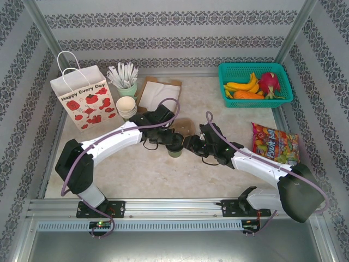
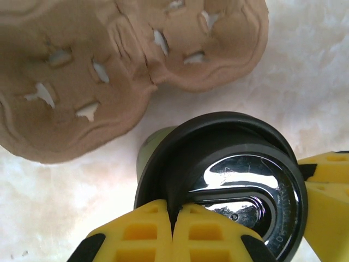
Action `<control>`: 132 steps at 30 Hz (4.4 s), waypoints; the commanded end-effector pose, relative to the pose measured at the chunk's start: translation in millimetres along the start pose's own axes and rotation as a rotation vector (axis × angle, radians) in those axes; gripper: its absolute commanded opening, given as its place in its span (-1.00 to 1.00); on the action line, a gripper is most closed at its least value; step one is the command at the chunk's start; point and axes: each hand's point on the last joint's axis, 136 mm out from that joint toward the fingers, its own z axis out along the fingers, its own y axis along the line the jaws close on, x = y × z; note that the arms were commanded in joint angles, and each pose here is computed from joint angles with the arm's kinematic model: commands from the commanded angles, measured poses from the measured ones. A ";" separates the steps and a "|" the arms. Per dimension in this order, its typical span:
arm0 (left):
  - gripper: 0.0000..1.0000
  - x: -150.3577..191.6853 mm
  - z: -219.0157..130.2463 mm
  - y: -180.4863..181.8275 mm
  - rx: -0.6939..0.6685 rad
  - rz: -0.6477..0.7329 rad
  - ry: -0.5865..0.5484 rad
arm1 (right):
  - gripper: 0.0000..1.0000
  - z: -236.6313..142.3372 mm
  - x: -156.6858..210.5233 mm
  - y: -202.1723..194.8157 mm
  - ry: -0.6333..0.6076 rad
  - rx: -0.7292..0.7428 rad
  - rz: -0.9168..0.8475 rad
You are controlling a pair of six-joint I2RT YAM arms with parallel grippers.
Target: Pack the takeout coffee
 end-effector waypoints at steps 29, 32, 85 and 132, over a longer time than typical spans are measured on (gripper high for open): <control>-1.00 24.4 -27.0 3.7 -0.087 0.261 0.216 | 0.02 -14.1 -9.0 35.7 0.269 -0.193 -0.028; -1.00 26.3 -24.3 3.5 -0.078 0.253 0.212 | 0.01 -7.7 -3.5 36.8 0.299 -0.191 -0.034; -1.00 34.1 -21.7 10.8 -0.107 -0.103 0.169 | 0.96 -35.7 -5.4 -2.5 -0.051 0.014 -0.146; -1.00 81.8 17.9 25.1 -0.184 -0.097 0.385 | 0.92 18.0 66.7 -52.5 0.062 0.124 -0.275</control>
